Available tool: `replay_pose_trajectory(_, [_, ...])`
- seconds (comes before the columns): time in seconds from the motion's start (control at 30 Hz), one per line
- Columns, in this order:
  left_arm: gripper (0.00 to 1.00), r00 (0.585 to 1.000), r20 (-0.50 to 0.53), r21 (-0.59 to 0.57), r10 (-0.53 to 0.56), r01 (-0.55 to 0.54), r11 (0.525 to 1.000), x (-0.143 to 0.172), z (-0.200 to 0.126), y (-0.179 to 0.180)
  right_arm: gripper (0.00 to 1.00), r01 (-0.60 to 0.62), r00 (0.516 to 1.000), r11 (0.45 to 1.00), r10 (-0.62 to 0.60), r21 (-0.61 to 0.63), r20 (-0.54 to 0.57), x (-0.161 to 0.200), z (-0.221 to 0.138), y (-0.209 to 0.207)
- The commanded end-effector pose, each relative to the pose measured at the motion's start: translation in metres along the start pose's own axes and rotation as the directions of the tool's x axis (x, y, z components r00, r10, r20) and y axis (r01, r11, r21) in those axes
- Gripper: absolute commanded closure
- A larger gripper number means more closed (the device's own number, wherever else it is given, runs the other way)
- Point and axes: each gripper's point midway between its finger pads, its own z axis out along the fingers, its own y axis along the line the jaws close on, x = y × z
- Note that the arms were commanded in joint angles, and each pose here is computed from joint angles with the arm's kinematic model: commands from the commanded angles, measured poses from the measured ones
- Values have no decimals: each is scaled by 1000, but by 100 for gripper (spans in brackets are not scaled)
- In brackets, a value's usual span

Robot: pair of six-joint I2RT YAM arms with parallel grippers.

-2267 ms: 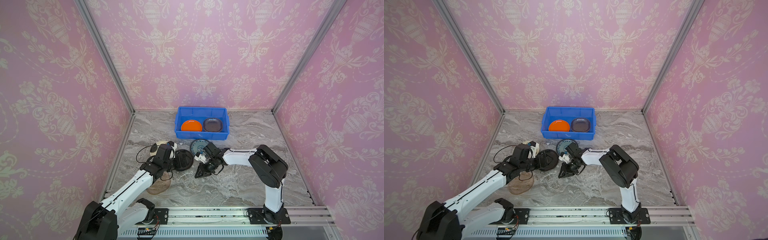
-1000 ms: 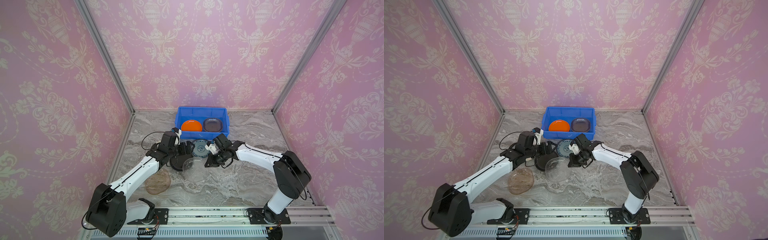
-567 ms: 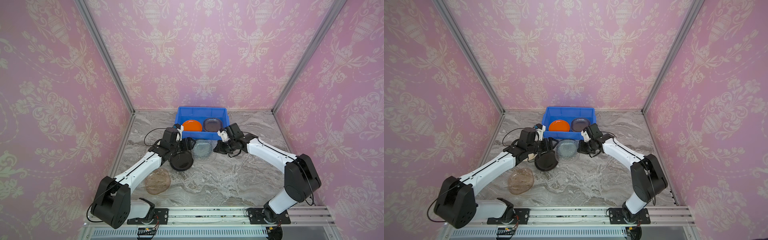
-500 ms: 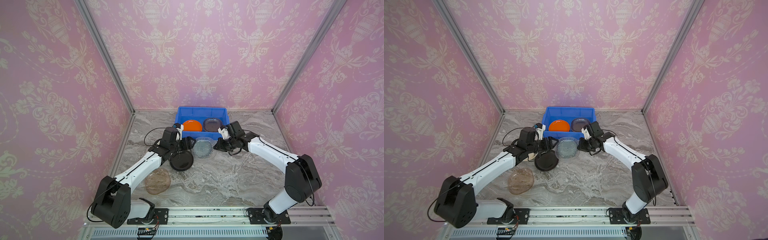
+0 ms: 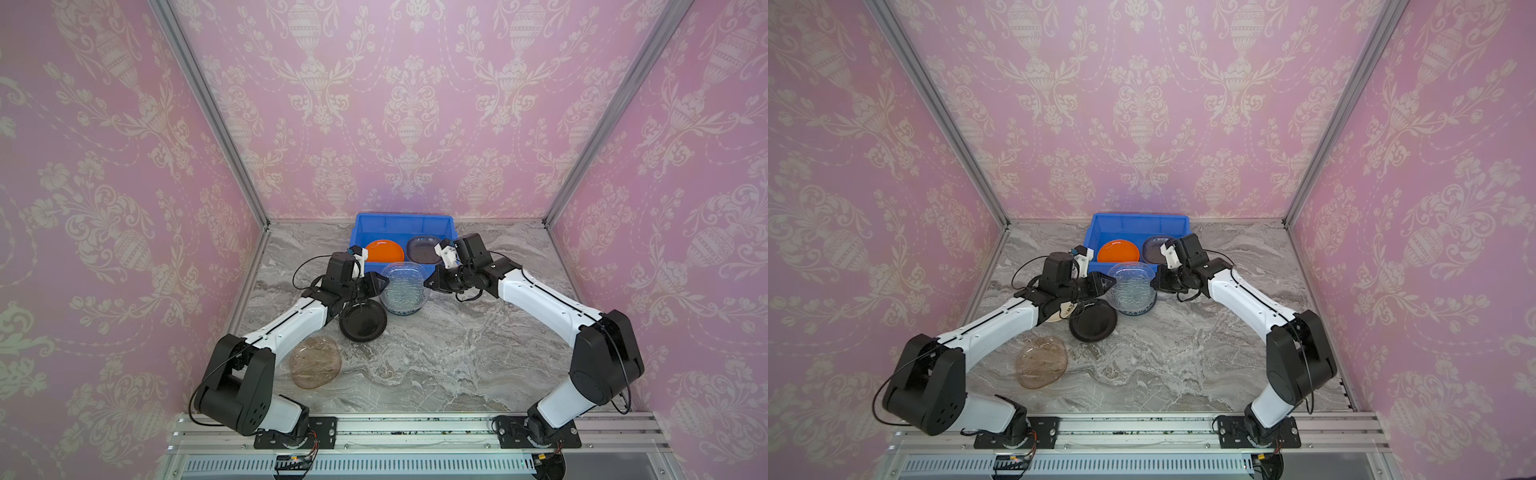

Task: Place the plates into the plastic bin on the countertop
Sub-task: Place the plate in the plastic bin.

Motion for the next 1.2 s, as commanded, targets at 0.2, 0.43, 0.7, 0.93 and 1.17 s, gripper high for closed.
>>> replay_pose_trajectory(0.2, [88, 1000, -10, 45, -1, 1, 999, -9, 5, -7, 97, -3, 1000, 999, 4, -38, 28, -19, -5, 12])
replay_pose_trajectory(0.43, [100, 1000, 7, 43, 14, -14, 999, -22, 6, -11, 76, -10, 998, 1000, 11, -18, 61, -32, -13, 7])
replay_pose_trajectory(0.7, [100, 991, 121, 34, 63, -68, 997, -86, 12, -37, 48, -32, 982, 997, 20, 65, 186, -62, -55, -13])
replay_pose_trajectory(0.93, [100, 992, 113, 30, 64, -67, 997, -137, 65, -44, 45, -73, 955, 988, 32, 132, 294, -79, -94, -34])
replay_pose_trajectory(1.17, [100, 995, 95, 34, 30, -33, 999, -158, 118, -34, 45, -109, 942, 985, 60, 131, 330, -80, -108, -48])
